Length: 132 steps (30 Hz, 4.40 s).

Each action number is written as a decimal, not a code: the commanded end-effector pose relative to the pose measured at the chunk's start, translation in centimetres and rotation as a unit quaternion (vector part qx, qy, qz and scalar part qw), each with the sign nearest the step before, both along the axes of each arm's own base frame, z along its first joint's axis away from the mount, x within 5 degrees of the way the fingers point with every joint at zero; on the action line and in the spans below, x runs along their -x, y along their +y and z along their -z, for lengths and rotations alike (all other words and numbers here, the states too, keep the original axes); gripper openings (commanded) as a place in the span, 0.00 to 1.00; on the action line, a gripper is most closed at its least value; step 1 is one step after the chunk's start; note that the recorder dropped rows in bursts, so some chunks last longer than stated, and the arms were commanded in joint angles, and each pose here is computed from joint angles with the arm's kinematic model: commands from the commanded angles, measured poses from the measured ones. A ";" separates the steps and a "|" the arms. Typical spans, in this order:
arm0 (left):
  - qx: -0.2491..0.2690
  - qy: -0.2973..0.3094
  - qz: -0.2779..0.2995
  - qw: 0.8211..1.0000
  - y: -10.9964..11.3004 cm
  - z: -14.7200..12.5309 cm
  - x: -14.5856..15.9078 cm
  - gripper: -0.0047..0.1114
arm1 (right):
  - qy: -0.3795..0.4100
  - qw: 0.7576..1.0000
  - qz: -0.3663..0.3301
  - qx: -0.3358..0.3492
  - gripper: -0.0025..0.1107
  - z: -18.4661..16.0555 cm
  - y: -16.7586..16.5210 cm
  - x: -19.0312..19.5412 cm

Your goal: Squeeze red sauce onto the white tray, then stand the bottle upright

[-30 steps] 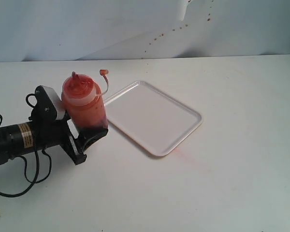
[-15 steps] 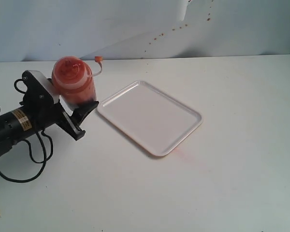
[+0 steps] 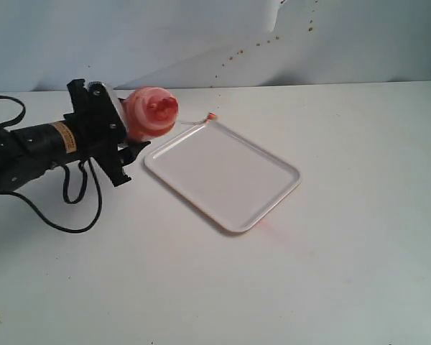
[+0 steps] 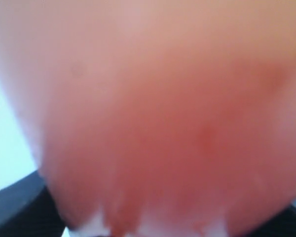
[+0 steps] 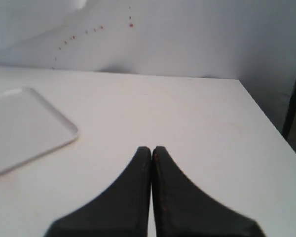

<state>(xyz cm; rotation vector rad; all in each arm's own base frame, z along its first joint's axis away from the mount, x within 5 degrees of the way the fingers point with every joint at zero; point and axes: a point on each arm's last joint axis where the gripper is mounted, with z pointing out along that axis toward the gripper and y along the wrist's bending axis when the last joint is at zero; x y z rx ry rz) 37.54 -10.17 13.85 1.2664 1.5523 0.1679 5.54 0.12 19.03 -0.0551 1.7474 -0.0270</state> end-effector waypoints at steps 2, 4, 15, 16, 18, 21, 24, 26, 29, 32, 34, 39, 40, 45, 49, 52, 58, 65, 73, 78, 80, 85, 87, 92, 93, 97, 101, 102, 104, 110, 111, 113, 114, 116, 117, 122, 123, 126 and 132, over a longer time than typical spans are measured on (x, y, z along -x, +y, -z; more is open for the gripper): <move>-0.051 -0.085 0.013 0.995 -4.0 -2.7 -0.8 0.04 | -0.090 0.980 0.006 -0.175 0.02 -1.6 0.2 -0.1; -0.084 -0.115 -0.012 0.990 -4.2 -3.2 -1.1 0.04 | -0.096 0.961 0.009 -0.259 0.02 -1.8 0.2 -0.1; -0.118 -0.173 -0.023 0.978 -4.1 -3.0 -1.6 0.04 | -0.080 0.940 0.006 -0.332 0.02 -1.6 0.4 -0.1; -0.119 -0.178 -0.023 0.977 -4.1 -2.9 -1.6 0.04 | -0.068 0.935 0.001 -0.348 0.02 -1.5 0.6 -0.1; -0.125 -0.219 -0.020 0.968 -4.2 -3.2 -1.8 0.04 | -0.050 0.932 -0.006 -0.359 0.02 -1.3 0.8 -0.1; -0.123 -0.287 -0.024 0.950 -4.3 -4.3 -1.9 0.04 | -0.033 0.925 -0.013 -0.379 0.02 -1.1 1.1 0.0; -0.145 -0.319 -0.023 0.936 -4.3 -4.7 -1.9 0.04 | -0.033 0.918 -0.014 -0.395 0.02 -1.1 1.1 0.0; -0.186 -0.334 -0.018 0.924 -4.2 -4.7 -1.9 0.04 | -0.037 0.915 -0.013 -0.402 0.02 -1.2 1.1 0.0; -0.230 -0.357 -0.014 0.905 -4.1 -4.9 -1.9 0.04 | -0.050 0.916 -0.018 -0.397 0.02 -2.1 1.1 0.1; -0.265 -0.398 -0.014 0.878 -4.1 -5.4 -1.9 0.04 | -0.067 0.937 -0.043 -0.340 0.02 -3.8 1.3 0.5; -0.287 -0.420 -0.014 0.861 -4.1 -5.7 -1.9 0.04 | -0.076 0.954 -0.066 -0.282 0.02 -4.7 1.6 0.7; -0.316 -0.449 -0.016 0.836 -4.1 -6.0 -1.8 0.04 | -0.072 0.965 -0.134 -0.214 0.02 -5.9 2.7 0.8; -0.320 -0.457 -0.019 0.830 -4.1 -6.2 -1.8 0.04 | -0.065 0.965 -0.149 -0.204 0.02 -5.9 3.0 0.6; -0.349 -0.489 -0.021 0.799 -4.1 -6.6 -1.7 0.04 | -0.066 0.958 -0.194 -0.203 0.02 -6.7 3.7 -1.4; -0.373 -0.496 -0.015 0.784 -4.1 -6.6 -1.6 0.04 | -0.043 0.953 -0.266 -0.138 0.02 -7.3 4.9 -3.1; -0.373 -0.506 -0.011 0.777 -4.4 -7.0 -1.8 0.04 | -0.024 0.939 -0.319 -0.128 0.02 -8.4 5.7 -4.7; -0.400 -0.538 0.007 0.742 -5.0 -7.9 -2.1 0.04 | 0.030 0.907 -0.391 -0.153 0.02 -9.8 6.8 -9.5; -0.416 -0.556 0.011 0.720 -5.2 -8.3 -2.1 0.04 | 0.080 0.895 -0.400 -0.180 0.02 -10.0 7.1 -16.9; -0.408 -0.577 -0.006 0.708 -5.4 -9.9 -2.8 0.04 | 0.081 0.883 -0.425 -0.183 0.04 -10.1 7.4 -24.5; -0.418 -0.581 0.029 0.698 -6.0 -9.8 -2.9 0.04 | 0.050 0.894 -0.432 -0.106 0.67 -10.1 8.8 -28.2; -0.420 -0.579 0.036 0.698 -6.1 -9.5 -2.9 0.04 | 0.044 0.901 -0.428 -0.060 0.93 -10.1 10.8 -29.2; -0.420 -0.584 0.042 0.693 -6.2 -9.4 -2.8 0.04 | 0.051 0.914 -0.403 -0.012 0.94 -9.9 15.2 -31.7; -0.421 -0.587 0.048 0.690 -6.3 -9.4 -2.8 0.04 | 0.068 0.911 -0.403 -0.051 0.92 -9.3 15.8 -32.9; -0.411 -0.603 0.037 0.683 -6.3 -9.8 -2.6 0.04 | 0.092 0.903 -0.414 -0.071 0.91 -7.8 16.6 -34.5; -0.410 -0.605 0.035 0.681 -6.3 -9.8 -2.6 0.04 | 0.098 0.893 -0.434 -0.074 0.91 -7.5 16.9 -34.5; -0.410 -0.606 0.038 0.680 -6.4 -9.8 -2.6 0.04 | 0.113 0.874 -0.463 -0.097 0.91 -6.7 17.6 -35.0; -0.411 -0.606 0.041 0.679 -6.4 -9.8 -2.6 0.04 | 0.125 0.877 -0.457 -0.082 0.91 -5.7 17.8 -35.3; -0.411 -0.608 0.044 0.677 -6.5 -9.8 -2.5 0.04 | 0.127 0.871 -0.469 -0.076 0.91 -5.6 18.1 -35.1; -0.412 -0.611 0.050 0.674 -6.6 -9.7 -2.5 0.04 | 0.132 0.864 -0.482 -0.057 0.91 -5.3 18.5 -34.8; -0.413 -0.619 0.068 0.664 -6.9 -9.6 -2.3 0.04 | 0.133 0.896 -0.424 -0.006 0.88 -4.7 19.2 -35.3; -0.413 -0.620 0.069 0.663 -6.9 -9.6 -2.3 0.04 | 0.131 0.895 -0.427 0.001 0.87 -4.7 19.3 -35.2; -0.414 -0.620 0.070 0.663 -6.9 -9.6 -2.3 0.04 | 0.128 0.894 -0.428 0.012 0.85 -4.7 19.3 -35.3; -0.414 -0.622 0.073 0.661 -7.0 -9.6 -2.2 0.04 | 0.126 0.895 -0.427 0.019 0.85 -4.6 19.2 -35.3; -0.414 -0.625 0.078 0.658 -7.1 -9.6 -2.2 0.04 | 0.126 0.904 -0.407 0.028 0.83 -4.5 18.9 -35.6; -0.415 -0.626 0.084 0.655 -7.1 -9.5 -2.1 0.04 | 0.126 0.908 -0.399 0.030 0.83 -4.5 18.8 -35.7; -0.428 -0.614 0.112 0.654 -7.4 -8.9 -2.2 0.04 | 0.121 0.899 -0.419 0.033 0.82 -4.6 19.1 -35.5; -0.433 -0.607 0.117 0.656 -7.3 -8.8 -2.2 0.04 | 0.121 0.898 -0.422 0.033 0.82 -4.6 19.1 -35.5; -0.437 -0.601 0.123 0.657 -7.4 -8.6 -2.3 0.04 | 0.121 0.899 -0.421 0.034 0.82 -4.6 19.1 -35.5; -0.434 -0.610 0.123 0.652 -7.4 -8.7 -2.2 0.04 | 0.124 0.894 -0.429 0.025 0.80 -4.5 19.3 -35.3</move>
